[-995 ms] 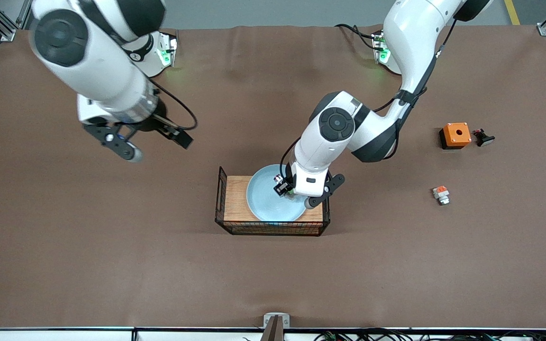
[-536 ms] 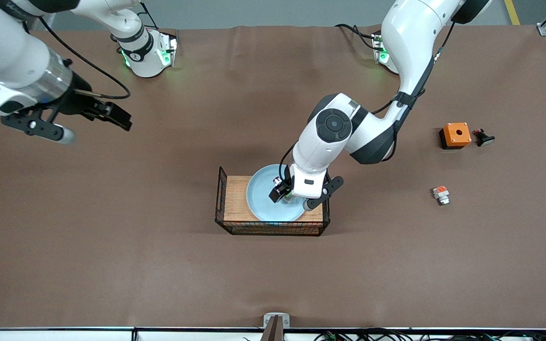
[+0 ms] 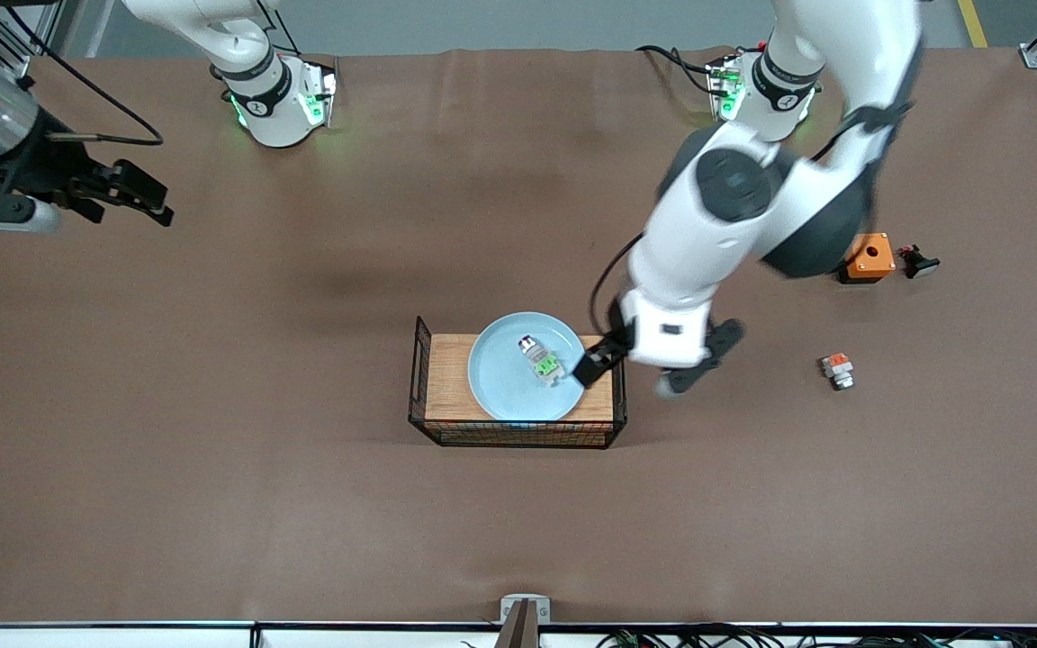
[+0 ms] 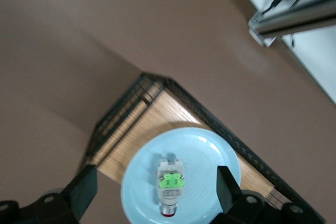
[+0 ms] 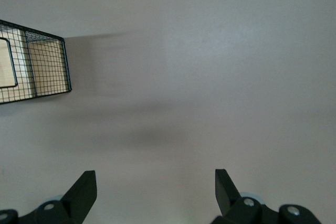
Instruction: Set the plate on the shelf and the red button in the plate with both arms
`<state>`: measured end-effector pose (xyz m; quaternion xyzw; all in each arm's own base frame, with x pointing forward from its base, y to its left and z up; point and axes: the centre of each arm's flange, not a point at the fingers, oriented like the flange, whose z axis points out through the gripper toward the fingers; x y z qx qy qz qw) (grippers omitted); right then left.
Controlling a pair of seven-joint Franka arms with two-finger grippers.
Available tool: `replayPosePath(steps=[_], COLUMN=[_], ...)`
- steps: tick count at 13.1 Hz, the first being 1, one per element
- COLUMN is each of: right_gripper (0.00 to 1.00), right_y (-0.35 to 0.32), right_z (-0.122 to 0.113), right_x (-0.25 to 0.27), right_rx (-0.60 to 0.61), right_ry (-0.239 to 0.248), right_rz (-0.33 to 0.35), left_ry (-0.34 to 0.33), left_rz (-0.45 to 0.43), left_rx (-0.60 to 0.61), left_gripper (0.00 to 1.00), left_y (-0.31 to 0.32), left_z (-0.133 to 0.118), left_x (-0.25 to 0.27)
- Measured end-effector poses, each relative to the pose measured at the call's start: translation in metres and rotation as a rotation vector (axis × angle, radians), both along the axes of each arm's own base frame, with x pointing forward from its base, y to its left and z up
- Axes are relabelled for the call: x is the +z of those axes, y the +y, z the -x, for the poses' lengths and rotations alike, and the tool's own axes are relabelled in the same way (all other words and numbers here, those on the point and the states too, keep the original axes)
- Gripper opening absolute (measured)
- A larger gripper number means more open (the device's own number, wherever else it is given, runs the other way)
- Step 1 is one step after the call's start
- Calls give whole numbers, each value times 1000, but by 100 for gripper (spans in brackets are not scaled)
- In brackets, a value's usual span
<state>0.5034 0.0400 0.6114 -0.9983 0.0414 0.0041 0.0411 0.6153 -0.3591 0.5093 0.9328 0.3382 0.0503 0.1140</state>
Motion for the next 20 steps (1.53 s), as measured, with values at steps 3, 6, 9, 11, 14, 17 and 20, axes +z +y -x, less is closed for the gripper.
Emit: replayPosePath(steps=[3,6,9,11,14,17,20], right_gripper=[100,100,100,100,100,100,100], right_y=[-32,-49,-48,-47,-48,-53,-53], right_z=[3,4,5,5,5,3,-6], right_x=[7,14,40,49,50,61,74], right_rx=[15,17,20,23,21,13,15], right_ry=[-21,-38,-81,-96,-99,-123,-125], right_rz=[-1,0,3,5,10,17,24], left_ry=[14,71,150,176,187,188,146], left_rz=[-84,-160,-193,-203,-219,-239,-266], left_rx=[-22,-112,-185,-246,-381,-521,-641], left_gripper=[100,100,100,100,100,100,100], left_y=[98,183,240,261,285,293,290], left_z=[14,23,26,29,39,60,82], left_x=[90,120,118,115,112,112,112])
